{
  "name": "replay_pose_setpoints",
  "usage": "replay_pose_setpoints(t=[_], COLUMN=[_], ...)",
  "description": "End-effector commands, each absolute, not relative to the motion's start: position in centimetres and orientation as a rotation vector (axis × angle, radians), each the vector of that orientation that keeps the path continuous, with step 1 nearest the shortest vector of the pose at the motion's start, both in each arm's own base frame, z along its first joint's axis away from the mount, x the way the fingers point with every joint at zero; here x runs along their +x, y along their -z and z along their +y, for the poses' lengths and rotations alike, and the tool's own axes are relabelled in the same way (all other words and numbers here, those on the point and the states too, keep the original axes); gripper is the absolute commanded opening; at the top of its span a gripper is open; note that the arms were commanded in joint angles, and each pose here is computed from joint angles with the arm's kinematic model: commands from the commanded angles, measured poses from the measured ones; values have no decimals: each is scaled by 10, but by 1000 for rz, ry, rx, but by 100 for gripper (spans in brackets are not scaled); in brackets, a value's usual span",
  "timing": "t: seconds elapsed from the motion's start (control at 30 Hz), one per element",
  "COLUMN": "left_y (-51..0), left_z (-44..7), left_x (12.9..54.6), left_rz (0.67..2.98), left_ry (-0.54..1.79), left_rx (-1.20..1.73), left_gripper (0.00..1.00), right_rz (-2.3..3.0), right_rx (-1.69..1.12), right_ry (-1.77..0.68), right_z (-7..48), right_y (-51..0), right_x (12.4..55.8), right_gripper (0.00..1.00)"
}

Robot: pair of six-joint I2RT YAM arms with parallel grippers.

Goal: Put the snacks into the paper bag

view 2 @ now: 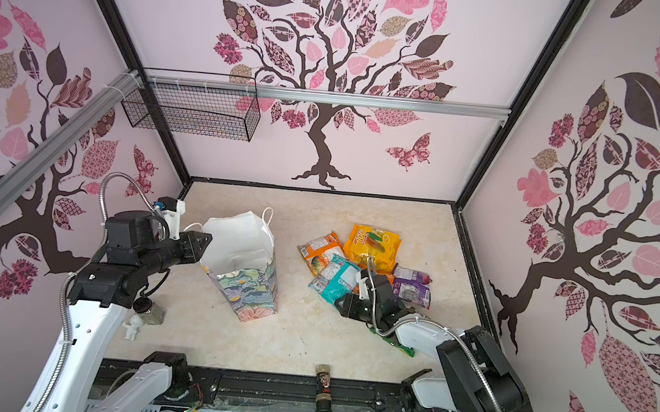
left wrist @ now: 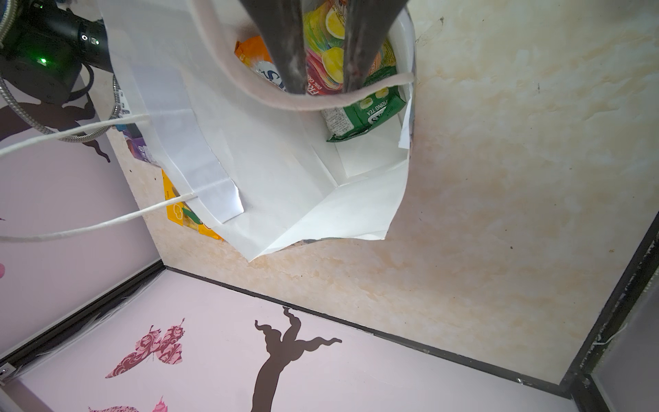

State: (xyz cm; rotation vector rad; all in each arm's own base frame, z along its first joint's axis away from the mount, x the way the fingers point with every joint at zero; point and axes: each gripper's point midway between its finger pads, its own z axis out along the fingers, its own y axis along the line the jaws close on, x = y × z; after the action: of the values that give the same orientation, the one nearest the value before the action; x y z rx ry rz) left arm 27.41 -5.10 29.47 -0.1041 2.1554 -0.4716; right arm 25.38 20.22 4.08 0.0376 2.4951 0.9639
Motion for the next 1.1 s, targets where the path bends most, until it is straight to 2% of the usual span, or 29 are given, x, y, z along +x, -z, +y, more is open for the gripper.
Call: replay_pose_setpoints(t=[0.0, 0.53, 0.7, 0.9, 1.07], left_y=[-293, -289, -290, -290, -291], left_z=[-52, -50, -50, -50, -49], left_x=[275, 277, 276, 276, 275], left_rz=[2146, 2151, 2147, 2146, 2141], left_ry=[466, 453, 452, 448, 446], left_rx=[-89, -86, -86, -86, -86], left_gripper=[23, 24, 24, 24, 24], right_rz=[2483, 2491, 2498, 2482, 2472], right_rx=[55, 163, 183, 184, 165], right_ry=[-997, -978, -969, -1030, -1061], right_z=[206, 202, 201, 207, 211], right_y=[-39, -15, -7, -6, -10], right_x=[257, 264, 265, 266, 265], right_gripper=[51, 53, 50, 36, 17])
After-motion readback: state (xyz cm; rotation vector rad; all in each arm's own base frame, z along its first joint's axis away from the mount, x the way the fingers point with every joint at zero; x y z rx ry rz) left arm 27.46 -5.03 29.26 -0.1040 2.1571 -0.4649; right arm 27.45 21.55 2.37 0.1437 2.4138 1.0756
